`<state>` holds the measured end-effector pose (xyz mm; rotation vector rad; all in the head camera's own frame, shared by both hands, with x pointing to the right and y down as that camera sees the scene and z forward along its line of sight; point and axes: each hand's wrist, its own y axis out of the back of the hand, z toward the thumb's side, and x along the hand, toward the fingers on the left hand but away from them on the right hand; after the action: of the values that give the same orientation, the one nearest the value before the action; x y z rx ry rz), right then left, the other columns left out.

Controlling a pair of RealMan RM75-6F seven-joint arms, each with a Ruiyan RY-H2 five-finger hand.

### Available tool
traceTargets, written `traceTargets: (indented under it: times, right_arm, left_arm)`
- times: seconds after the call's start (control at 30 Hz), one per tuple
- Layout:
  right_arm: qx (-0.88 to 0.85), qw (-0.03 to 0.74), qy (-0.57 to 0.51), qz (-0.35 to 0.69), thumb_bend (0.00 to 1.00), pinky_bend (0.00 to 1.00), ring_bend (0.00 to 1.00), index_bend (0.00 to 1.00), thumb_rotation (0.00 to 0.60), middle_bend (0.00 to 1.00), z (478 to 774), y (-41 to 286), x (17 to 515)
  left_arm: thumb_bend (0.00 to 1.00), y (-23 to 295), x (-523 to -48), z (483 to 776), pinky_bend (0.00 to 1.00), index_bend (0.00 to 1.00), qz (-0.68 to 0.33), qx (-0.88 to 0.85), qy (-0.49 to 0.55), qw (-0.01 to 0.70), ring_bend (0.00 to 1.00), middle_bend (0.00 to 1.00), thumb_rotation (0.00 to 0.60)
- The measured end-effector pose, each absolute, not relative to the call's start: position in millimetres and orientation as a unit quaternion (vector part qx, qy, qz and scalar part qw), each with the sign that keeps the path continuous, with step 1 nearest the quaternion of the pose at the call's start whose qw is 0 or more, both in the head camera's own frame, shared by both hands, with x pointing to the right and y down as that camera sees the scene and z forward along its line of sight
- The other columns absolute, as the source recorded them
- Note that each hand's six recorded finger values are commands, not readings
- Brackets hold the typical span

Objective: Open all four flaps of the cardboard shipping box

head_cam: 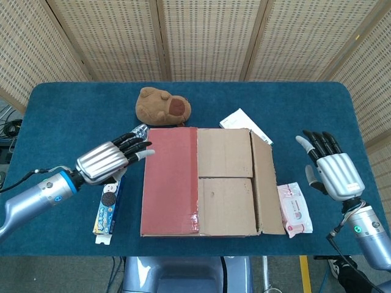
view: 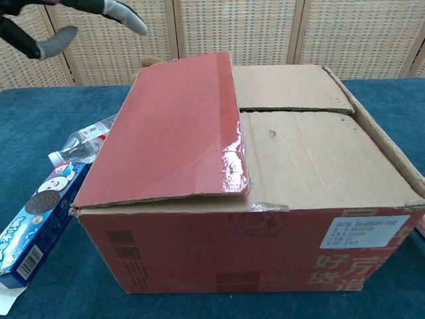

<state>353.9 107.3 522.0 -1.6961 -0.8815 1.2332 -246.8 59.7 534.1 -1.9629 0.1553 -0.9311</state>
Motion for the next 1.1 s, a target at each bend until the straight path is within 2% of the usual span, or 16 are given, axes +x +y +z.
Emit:
traceTargets:
  times: [0.13, 0.57, 1.1]
  right_arm:
    - [-0.677, 0.419, -0.352, 0.492, 0.67, 0.02, 0.00, 0.06, 0.600, 0.04, 523.9, 110.6, 353.6]
    - [-0.682, 0.416, -0.349, 0.489, 0.67, 0.02, 0.00, 0.06, 0.600, 0.04, 525.3, 116.6, 353.7]
    - [-0.681, 0.411, -0.351, 0.494, 0.71, 0.02, 0.00, 0.06, 0.600, 0.04, 525.8, 118.2, 359.8]
  left_arm:
    - [0.87, 54.5, -217.2, 541.0, 0.00, 0.18, -0.358, -0.809, 0.050, 0.463, 0.00, 0.09, 0.600]
    - [0.88, 51.3, -129.1, 561.4, 0.00, 0.19, -0.314, -0.828, 0.014, 0.464, 0.00, 0.10, 0.600]
    - [0.88, 62.2, -95.9, 577.1, 0.00, 0.23, -0.308, -0.836, -0.011, 0.455, 0.00, 0.15, 0.600]
